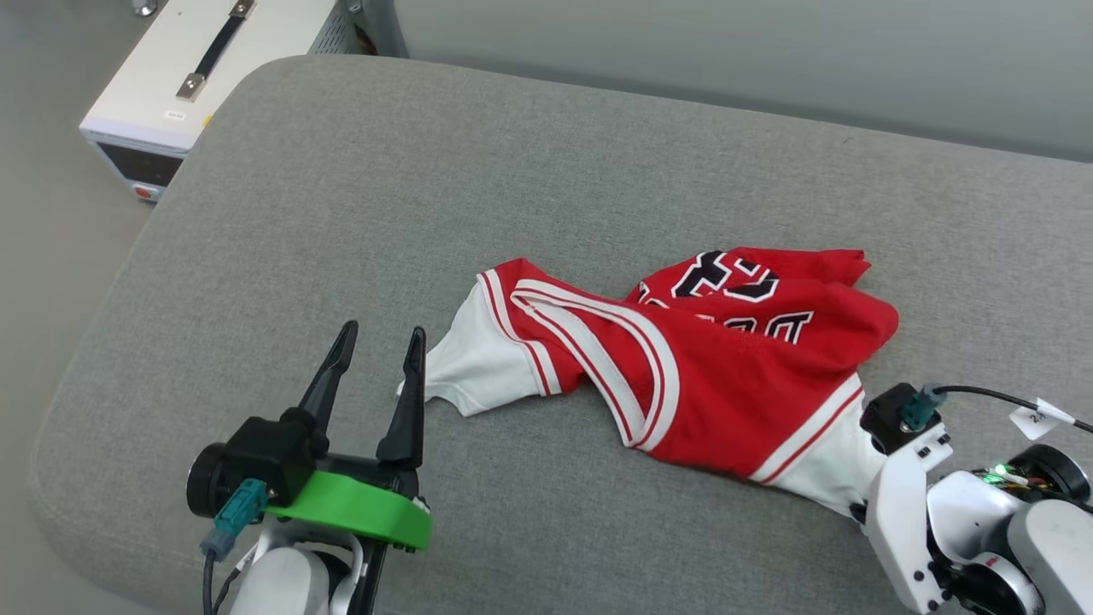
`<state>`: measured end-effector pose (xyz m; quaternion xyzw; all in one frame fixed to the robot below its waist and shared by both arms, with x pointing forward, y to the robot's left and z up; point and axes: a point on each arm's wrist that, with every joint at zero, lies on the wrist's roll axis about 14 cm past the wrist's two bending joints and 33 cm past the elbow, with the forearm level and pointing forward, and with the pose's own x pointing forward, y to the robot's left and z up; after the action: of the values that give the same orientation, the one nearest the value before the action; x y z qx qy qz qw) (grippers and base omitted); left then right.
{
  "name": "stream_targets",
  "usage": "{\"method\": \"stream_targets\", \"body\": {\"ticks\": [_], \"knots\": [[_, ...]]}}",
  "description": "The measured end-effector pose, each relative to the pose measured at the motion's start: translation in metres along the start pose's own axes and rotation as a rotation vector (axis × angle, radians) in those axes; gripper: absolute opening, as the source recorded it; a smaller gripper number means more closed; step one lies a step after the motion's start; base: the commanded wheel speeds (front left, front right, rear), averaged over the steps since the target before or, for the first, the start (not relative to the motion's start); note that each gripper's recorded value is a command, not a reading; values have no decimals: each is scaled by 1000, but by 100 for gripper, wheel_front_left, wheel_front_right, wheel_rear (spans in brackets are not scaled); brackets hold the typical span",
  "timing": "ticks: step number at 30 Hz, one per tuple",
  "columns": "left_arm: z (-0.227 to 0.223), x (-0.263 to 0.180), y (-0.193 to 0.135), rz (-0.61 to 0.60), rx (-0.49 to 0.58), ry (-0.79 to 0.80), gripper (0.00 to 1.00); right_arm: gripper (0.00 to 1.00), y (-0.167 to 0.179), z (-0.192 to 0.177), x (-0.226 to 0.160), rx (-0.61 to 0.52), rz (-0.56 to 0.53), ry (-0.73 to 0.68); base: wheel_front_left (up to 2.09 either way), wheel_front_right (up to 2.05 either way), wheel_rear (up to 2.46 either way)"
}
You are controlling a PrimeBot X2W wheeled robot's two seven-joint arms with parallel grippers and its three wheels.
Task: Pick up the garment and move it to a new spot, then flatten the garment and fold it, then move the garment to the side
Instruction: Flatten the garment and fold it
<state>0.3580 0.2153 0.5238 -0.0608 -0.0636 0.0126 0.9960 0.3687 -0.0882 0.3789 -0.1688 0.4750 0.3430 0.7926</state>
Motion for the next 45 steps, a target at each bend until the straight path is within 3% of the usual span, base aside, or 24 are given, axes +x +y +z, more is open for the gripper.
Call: {"method": "stream_targets", "body": {"ticks": [13,19,23,25,26,32,40,45], "knots": [[9,7,-26,-81,-25,-38,100,0,-66,-76,-73,142,-239,94,0,0,0],[7,8,-34,-105,-31,-32,100,0,-96,-104,-89,188,-374,109,0,0,0],[3,8,-35,-111,-31,-19,100,0,-91,-111,-80,231,-366,95,0,0,0],[2,8,-35,-111,-30,-17,100,89,-88,-105,-77,239,-363,51,0,0,0],[2,8,-35,-113,-29,-16,100,100,-87,-100,-76,256,-361,14,0,0,0],[-6,3,-42,-137,-50,12,100,100,-83,-49,-91,293,-370,-290,0,0,0],[-34,-5,-63,-204,-116,119,100,100,-90,19,-153,301,-472,-818,0,0,0],[-52,-9,-73,-251,-127,232,100,100,-82,21,-161,318,-500,-946,0,0,0]]}}
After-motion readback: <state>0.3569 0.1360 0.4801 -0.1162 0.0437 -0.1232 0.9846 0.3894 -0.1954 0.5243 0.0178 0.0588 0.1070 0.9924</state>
